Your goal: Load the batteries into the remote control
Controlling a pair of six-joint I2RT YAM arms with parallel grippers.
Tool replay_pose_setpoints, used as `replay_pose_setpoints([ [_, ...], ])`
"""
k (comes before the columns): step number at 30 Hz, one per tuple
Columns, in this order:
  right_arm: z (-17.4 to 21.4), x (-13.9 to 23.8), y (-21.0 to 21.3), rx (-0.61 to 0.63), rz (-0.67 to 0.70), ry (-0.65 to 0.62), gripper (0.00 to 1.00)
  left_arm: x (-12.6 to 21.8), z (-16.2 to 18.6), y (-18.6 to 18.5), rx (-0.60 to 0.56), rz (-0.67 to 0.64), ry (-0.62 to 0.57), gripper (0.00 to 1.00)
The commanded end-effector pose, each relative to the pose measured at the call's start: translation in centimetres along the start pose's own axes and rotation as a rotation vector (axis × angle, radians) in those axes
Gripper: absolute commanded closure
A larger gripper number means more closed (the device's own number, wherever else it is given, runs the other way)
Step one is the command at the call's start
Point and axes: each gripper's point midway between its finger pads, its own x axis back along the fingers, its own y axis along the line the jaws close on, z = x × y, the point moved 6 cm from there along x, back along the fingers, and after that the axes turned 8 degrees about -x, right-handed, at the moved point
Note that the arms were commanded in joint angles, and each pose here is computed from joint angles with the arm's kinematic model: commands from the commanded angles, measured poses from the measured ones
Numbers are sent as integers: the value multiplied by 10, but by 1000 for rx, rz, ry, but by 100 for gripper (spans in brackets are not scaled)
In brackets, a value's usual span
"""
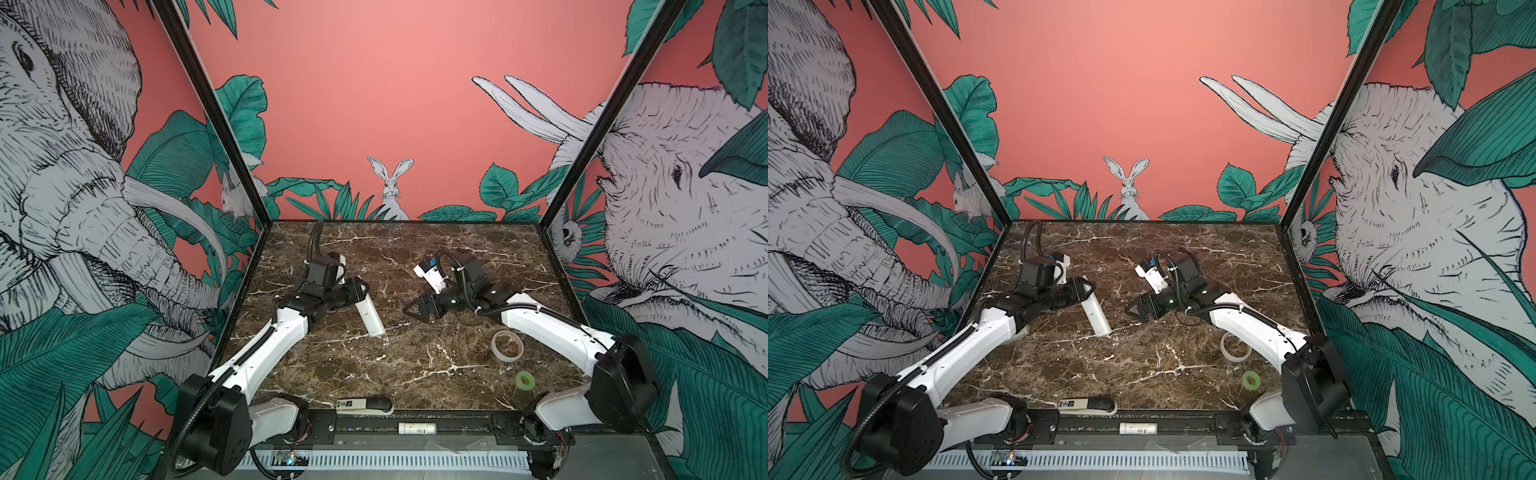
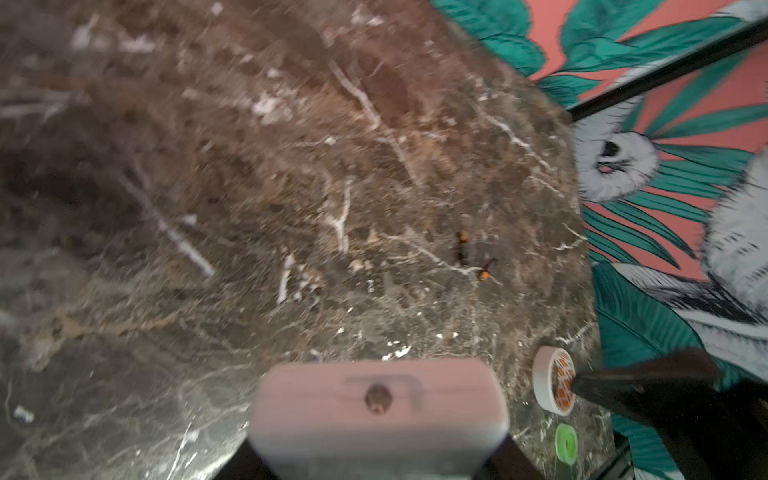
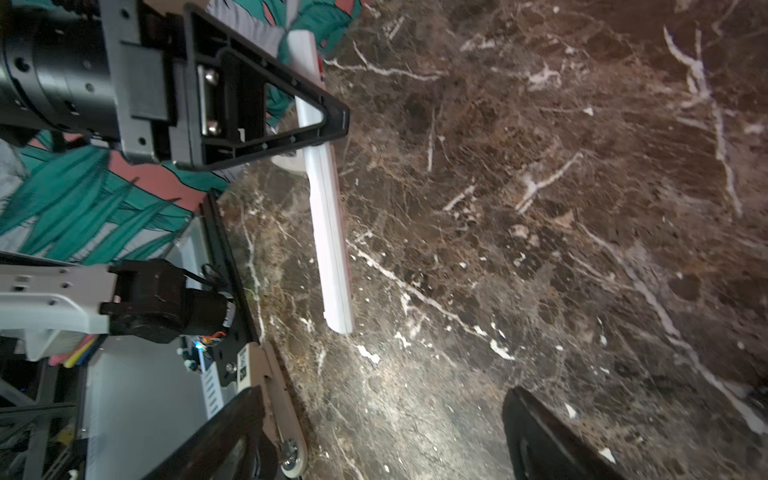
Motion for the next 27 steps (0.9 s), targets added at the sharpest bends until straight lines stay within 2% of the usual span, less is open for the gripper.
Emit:
replay_pose_setpoints([
  [1,16,-12,-9,45,111,65,11,-14,14,23,211,-119,2,100],
  [8,41,-44,-3,99,184,128,10,-33,31,42,375,-285,4,100],
  [12,52,-64,2,112,182,144,10,-39,38,49,425,-348,-4,100],
  [17,63,-94,4,136,188,167,10,-50,42,53,453,-371,22,100],
  [27,69,-144,12,312,323,168,9,-56,47,53,463,-365,56,100],
])
